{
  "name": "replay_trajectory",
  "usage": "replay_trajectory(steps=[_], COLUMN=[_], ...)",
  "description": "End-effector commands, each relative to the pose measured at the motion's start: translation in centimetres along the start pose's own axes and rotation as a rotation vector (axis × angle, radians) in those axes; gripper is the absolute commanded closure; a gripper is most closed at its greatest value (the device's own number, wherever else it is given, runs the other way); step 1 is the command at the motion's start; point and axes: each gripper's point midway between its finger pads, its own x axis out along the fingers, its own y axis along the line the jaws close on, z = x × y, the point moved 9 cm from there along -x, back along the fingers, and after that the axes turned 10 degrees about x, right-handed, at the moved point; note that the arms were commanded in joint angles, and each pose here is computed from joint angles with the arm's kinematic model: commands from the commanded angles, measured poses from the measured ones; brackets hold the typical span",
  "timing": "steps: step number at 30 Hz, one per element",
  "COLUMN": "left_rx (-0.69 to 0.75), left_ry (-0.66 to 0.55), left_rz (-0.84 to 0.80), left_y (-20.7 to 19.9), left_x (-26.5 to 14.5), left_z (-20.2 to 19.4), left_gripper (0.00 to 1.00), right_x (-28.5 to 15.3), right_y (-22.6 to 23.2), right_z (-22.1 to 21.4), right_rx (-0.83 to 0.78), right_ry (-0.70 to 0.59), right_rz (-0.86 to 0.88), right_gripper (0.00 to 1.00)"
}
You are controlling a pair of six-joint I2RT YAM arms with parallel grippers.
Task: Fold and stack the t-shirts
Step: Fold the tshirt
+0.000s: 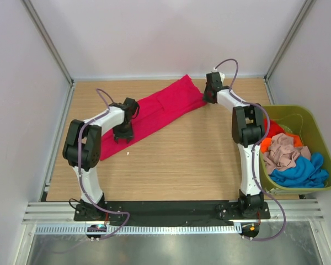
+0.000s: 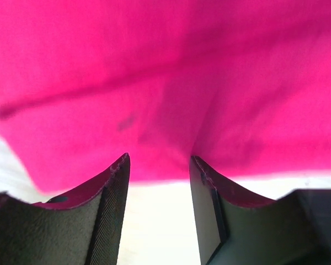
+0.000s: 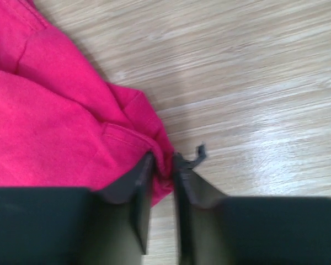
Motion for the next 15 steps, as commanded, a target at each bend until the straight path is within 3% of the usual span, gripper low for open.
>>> replay_trajectory(steps=[1, 2, 3, 7, 10, 11, 14, 15], left_rx=[-0.031, -0.031, -0.032, -0.01, 0.029, 0.036, 0.058, 0.067], left_ry=[0.01, -0.001, -0.039, -0.087, -0.086, -0.112, -0.099, -0.075], left_rz=[-0.005, -0.003, -0.014, -0.153, -0.356, -0.41, -0.417, -0.393], left_y=[0.9, 1.2, 1.2, 0.4, -1.5, -2.1, -2.3, -2.4], left_x=[-3.4, -4.1, -5.1, -7.1, -6.8, -6.7, -5.8, -5.1], left_z=[-1.2, -1.0, -0.1, 1.3, 1.0, 1.3, 1.0, 1.0], left_gripper=[0.51, 0.5, 0.5, 0.49, 0.49, 0.49, 0.5, 0.49], right_x=[-0.5, -1.1, -1.7, -6.1, -7.5, -7.8, -7.8, -7.7], right_y=[-0.5, -0.4, -0.1, 0.9, 2.0, 2.3, 3.7, 4.0], right_z=[2.3, 2.6, 2.7, 4.2, 3.5, 3.3, 1.7, 1.3], right_rx=[-0.026, -0.013, -0.003, 0.111, 0.23, 0.262, 0.343, 0.359], right_ry=[-0.023, -0.013, -0.004, 0.002, 0.055, 0.043, 0.136, 0.155], right_rz=[-0.021, -0.024, -0.004, 0.027, 0.129, 0.176, 0.322, 0.339], right_gripper=[0.69, 0.6, 0.57, 0.53, 0.63, 0.73, 0.9, 0.92])
